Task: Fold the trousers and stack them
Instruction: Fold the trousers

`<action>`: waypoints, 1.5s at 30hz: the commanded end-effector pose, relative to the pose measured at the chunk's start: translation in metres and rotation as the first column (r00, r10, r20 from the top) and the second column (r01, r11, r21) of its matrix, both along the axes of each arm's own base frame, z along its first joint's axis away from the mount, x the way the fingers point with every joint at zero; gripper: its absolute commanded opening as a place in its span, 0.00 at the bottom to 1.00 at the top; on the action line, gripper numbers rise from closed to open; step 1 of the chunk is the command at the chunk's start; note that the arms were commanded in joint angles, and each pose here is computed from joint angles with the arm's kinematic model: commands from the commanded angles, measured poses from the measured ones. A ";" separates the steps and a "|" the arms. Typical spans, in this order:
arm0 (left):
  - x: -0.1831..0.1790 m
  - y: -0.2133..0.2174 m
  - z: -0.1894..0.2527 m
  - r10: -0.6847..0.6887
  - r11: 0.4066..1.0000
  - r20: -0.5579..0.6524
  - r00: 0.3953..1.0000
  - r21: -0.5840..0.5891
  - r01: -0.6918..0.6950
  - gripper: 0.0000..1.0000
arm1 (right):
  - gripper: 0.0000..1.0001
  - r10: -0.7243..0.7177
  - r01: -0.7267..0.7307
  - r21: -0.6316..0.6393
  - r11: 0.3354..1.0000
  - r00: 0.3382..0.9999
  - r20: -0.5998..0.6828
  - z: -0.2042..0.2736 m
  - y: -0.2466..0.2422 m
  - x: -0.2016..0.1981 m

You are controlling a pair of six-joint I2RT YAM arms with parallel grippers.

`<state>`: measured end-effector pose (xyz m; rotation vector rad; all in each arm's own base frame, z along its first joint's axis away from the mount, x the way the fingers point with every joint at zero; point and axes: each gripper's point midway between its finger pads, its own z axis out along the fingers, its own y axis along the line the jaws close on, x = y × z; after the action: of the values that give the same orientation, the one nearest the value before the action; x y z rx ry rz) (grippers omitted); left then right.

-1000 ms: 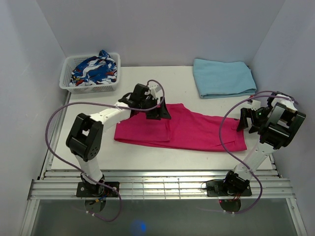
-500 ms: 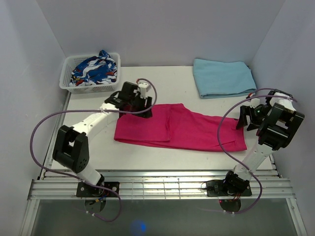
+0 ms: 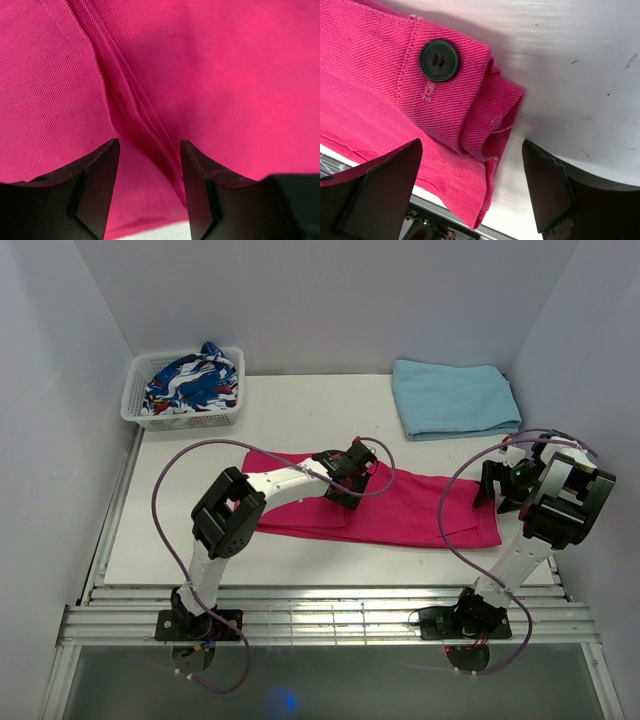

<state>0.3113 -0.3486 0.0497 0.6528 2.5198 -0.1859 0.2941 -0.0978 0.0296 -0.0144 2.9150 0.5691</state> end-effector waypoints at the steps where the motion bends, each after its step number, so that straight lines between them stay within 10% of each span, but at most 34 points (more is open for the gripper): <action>1: 0.013 0.005 0.006 0.090 0.995 0.043 0.995 0.046 -0.092 0.59 | 0.87 -0.005 0.005 -0.022 1.000 1.000 0.007 -0.006 0.000 -0.002; 15: 0.003 0.007 0.012 0.037 0.997 0.046 0.998 0.067 -0.040 0.02 | 0.86 0.000 0.000 -0.007 1.000 1.000 0.007 -0.009 0.002 0.000; 27: -0.018 -0.001 0.030 -0.029 0.999 0.026 0.999 0.014 0.029 0.00 | 0.86 0.011 -0.011 -0.005 1.000 1.000 0.013 -0.006 0.004 0.001; 36: -0.023 -0.013 0.000 -0.048 0.999 -0.052 0.997 0.016 0.049 0.42 | 0.88 0.022 -0.022 -0.003 1.000 1.000 0.020 -0.002 0.005 0.002; 39: -0.010 -0.024 0.037 -0.074 0.994 0.019 0.997 -0.074 0.075 0.68 | 0.90 0.034 -0.034 -0.004 0.999 0.999 0.035 0.003 0.005 0.005; 45: 0.027 0.000 0.120 -0.025 0.954 0.079 0.997 -0.295 0.047 0.89 | 0.96 0.072 -0.071 -0.021 0.997 0.993 0.090 0.026 0.000 0.012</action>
<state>0.3004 -0.3550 0.0656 0.7221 2.5400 -0.2972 0.2953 -0.0942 0.0328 -0.0634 2.9007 0.5690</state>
